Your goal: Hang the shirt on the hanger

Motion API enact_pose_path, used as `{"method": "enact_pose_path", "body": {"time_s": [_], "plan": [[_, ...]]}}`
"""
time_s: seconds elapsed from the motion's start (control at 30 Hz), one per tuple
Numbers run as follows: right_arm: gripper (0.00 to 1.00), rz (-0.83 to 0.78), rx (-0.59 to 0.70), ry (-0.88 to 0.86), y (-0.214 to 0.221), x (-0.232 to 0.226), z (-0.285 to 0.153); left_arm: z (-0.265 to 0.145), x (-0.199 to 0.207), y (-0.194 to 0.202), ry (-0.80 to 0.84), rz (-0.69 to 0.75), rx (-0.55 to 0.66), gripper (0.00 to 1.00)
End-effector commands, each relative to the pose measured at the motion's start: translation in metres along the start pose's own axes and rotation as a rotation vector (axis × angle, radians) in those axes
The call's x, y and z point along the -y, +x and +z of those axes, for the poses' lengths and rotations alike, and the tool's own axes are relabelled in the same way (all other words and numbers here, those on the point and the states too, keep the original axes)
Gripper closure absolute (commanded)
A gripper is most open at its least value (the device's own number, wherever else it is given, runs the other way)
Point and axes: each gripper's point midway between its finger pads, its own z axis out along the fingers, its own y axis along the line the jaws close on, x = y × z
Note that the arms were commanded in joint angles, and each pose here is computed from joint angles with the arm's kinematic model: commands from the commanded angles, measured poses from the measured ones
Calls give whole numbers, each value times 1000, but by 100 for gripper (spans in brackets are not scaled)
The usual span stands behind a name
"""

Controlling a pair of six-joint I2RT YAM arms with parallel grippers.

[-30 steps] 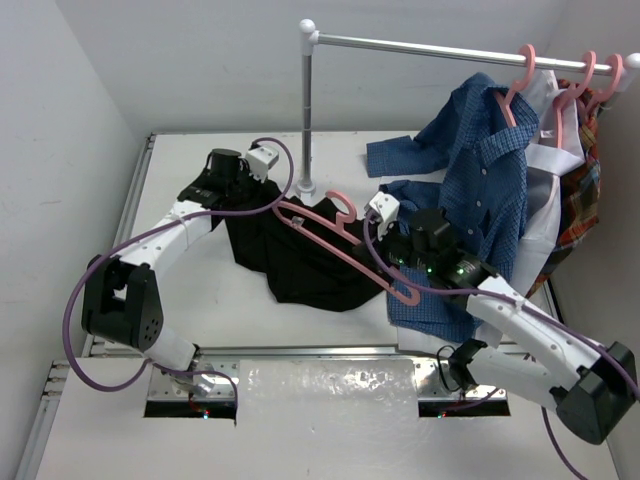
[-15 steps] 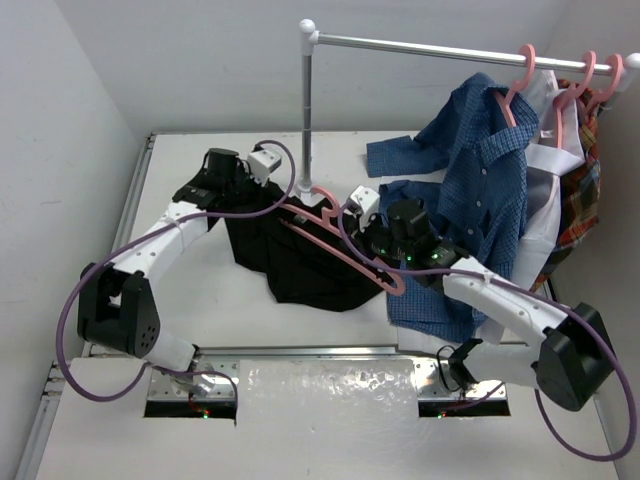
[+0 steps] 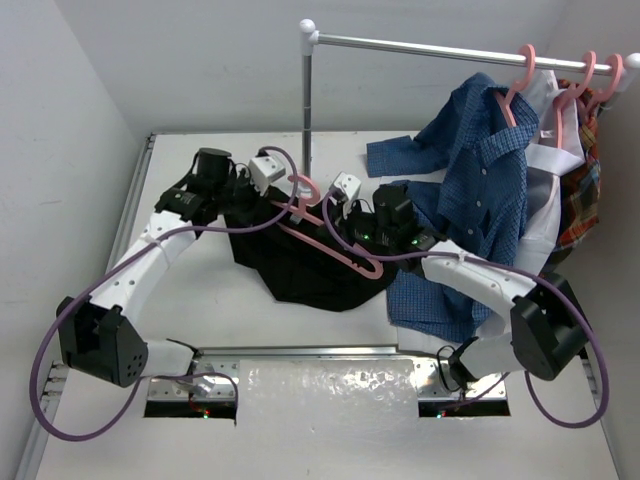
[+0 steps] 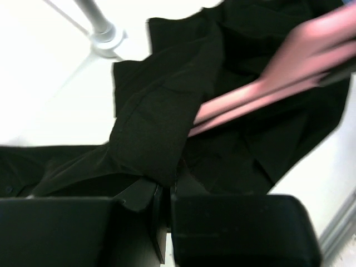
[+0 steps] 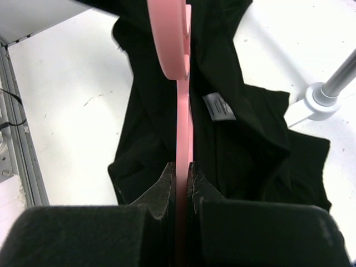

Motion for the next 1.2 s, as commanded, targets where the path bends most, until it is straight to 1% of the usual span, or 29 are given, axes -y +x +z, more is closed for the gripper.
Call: {"method": "enact_pose_path", "body": {"time_s": [0.0,0.13,0.23,0.27,0.33,0.37,0.4,0.43,0.47,0.5,0.53,0.57,0.63,0.67,0.7,0.77,0.8,0.83,0.87,0.9,0.93,1.0,1.03,1.07,1.17], "plan": [[100,-60,153,-28,-50,-2,9,-6,27,-12,93,81,35,99],[100,-55,144,-29,-46,3,18,-3,50,0,149,132,-10,98],[100,-20,165,-26,-44,9,17,-7,65,8,196,177,-17,97],[100,-20,196,-28,-50,10,16,-10,69,10,213,206,-11,96],[100,-12,210,-27,-50,14,12,-13,76,21,238,225,-26,86],[100,-18,207,-29,-50,13,11,-15,76,24,243,257,-26,79],[100,-23,199,-39,-46,12,11,-20,78,25,242,269,-24,60],[100,-33,198,-42,-44,11,11,-21,79,30,241,291,-29,51],[100,-37,196,-47,-42,10,10,-23,78,30,232,303,-28,30],[100,-40,192,-51,-38,9,10,-29,77,27,214,318,-13,16],[100,-47,182,-55,-31,9,10,-33,74,26,185,333,-9,14],[100,-52,179,-59,-28,8,10,-42,70,16,145,358,27,13],[100,-59,171,-61,-21,7,9,-54,60,5,62,380,63,13],[100,-60,165,-64,-18,7,10,-68,53,-14,-14,415,136,13],[100,-65,162,-65,-16,7,9,-74,46,-22,-64,426,157,13],[100,-70,168,-79,-18,5,7,-92,14,-41,-238,430,154,14],[100,-73,172,-89,-20,3,6,-90,11,-43,-246,442,156,14],[100,-76,175,-98,-20,2,6,-93,-1,-47,-301,471,142,14],[100,-83,178,-124,-22,-3,5,-87,-9,-51,-323,493,136,15],[100,-93,182,-132,-24,-5,4,-84,-13,-49,-326,514,122,15],[100,-96,179,-144,-23,-6,3,-73,-16,-43,-296,572,80,14],[100,-107,180,-151,-25,-7,2,-59,-12,-32,-235,627,42,14],[100,-109,175,-156,-23,-8,2,-50,-8,-26,-189,675,34,13],[100,-110,173,-157,-23,-8,1,-45,-7,-25,-178,699,37,12],[100,-130,173,-177,-25,-12,0,-30,-8,-12,-142,747,5,10]]}}
